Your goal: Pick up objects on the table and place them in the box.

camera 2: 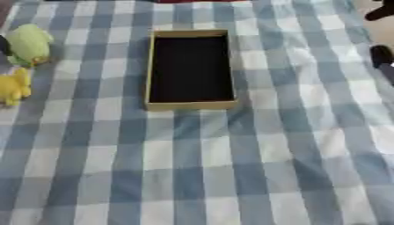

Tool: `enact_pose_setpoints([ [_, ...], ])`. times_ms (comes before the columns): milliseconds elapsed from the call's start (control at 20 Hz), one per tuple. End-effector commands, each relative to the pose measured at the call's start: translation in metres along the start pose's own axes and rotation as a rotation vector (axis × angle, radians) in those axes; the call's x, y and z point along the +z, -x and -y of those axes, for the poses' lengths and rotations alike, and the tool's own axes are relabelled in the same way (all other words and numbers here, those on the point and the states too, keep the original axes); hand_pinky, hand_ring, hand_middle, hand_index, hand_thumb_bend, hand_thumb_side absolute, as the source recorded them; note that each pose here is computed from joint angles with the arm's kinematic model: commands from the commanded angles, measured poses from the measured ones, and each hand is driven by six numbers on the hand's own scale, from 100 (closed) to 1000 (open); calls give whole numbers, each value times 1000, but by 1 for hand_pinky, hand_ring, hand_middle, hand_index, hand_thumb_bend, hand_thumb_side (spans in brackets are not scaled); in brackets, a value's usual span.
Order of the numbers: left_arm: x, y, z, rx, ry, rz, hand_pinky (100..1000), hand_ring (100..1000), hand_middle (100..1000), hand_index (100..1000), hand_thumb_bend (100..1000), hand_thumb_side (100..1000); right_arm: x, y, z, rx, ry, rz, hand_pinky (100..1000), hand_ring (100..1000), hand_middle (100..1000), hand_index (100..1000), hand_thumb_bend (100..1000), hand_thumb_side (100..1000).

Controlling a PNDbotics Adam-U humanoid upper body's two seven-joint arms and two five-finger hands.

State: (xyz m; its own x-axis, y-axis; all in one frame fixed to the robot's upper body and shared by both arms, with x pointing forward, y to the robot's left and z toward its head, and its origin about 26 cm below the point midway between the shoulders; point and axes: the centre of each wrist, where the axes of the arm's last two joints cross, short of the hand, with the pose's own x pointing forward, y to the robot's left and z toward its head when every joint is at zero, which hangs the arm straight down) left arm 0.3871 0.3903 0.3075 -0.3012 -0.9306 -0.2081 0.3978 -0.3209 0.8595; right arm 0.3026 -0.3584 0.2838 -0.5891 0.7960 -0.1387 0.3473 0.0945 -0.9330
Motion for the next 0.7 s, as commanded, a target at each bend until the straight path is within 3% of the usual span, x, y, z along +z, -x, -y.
enact_pose_setpoints([
  [50,12,4,-8,-10,-12,-36,876,929,912,892,804,100,-1,1,11,33,9,3,743,834,856,815,100,100],
  [700,-3,1,-2,10,-45,-109,848,911,885,866,793,100,-1,0,10,18,-1,2,741,833,855,815,100,116],
])
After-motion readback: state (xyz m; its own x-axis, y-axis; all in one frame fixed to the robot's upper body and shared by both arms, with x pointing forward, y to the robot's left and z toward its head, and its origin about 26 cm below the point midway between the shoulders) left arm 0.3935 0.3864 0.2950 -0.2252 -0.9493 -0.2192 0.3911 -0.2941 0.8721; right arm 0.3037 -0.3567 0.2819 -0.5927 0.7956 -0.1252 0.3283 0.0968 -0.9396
